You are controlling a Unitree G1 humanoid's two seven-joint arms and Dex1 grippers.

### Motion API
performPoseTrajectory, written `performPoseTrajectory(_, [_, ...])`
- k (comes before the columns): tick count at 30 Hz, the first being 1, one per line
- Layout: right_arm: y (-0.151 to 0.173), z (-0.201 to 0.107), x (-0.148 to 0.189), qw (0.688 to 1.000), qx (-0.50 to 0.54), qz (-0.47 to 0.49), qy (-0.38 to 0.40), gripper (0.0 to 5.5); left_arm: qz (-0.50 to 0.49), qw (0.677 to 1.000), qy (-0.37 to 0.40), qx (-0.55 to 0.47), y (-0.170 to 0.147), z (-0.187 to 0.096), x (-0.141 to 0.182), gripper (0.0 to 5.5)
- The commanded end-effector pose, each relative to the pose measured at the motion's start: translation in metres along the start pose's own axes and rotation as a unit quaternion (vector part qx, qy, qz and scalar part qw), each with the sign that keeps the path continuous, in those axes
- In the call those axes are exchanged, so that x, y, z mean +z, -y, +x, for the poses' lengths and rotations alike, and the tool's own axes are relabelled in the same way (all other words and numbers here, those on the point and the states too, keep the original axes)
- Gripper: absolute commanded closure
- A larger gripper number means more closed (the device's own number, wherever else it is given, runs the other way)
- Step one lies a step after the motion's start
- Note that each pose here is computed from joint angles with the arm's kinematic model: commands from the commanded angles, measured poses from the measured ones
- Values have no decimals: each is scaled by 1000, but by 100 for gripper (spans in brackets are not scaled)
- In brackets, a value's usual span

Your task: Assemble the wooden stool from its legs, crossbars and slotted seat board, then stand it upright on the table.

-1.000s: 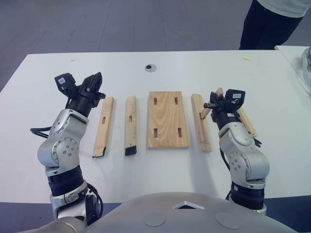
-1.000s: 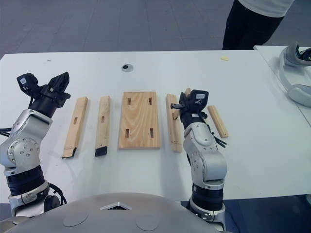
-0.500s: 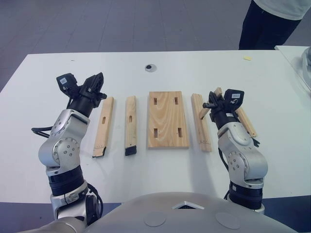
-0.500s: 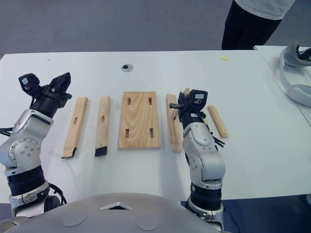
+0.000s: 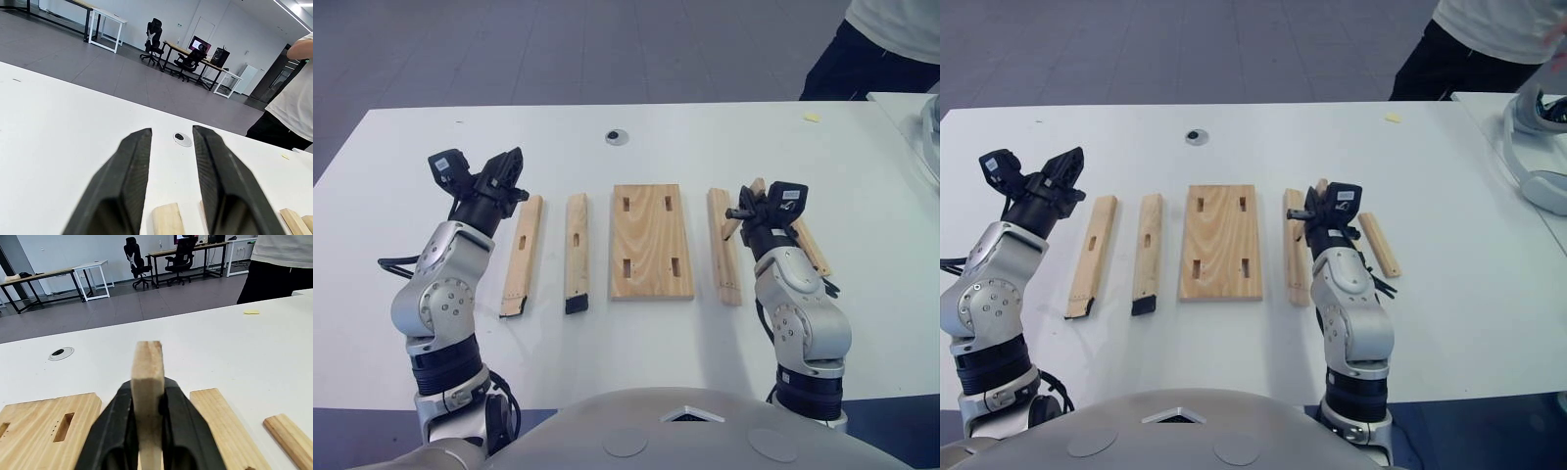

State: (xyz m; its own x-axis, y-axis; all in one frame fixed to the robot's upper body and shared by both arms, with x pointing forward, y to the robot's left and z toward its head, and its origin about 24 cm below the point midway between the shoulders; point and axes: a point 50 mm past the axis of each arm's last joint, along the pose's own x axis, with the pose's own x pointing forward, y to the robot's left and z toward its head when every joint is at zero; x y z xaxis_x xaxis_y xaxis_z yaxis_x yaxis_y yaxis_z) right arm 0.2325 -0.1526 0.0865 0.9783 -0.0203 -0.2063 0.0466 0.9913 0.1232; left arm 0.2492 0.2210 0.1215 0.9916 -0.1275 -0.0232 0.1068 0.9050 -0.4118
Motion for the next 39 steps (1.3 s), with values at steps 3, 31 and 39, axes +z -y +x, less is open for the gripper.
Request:
performPoseTrajectory(3, [-2, -1, -9, 1000, -7, -21, -15, 509, 3, 1000, -6, 6, -3, -1, -3, 400])
performPoseTrajectory(31, [27, -7, -66, 995, 42, -41, -75, 509, -1, 1000, -2, 7, 0, -1, -8, 400])
performPoseTrajectory(39, [25, -6, -66, 992, 45, -74, -89, 472, -4, 1000, 2, 13, -1, -3, -10, 400])
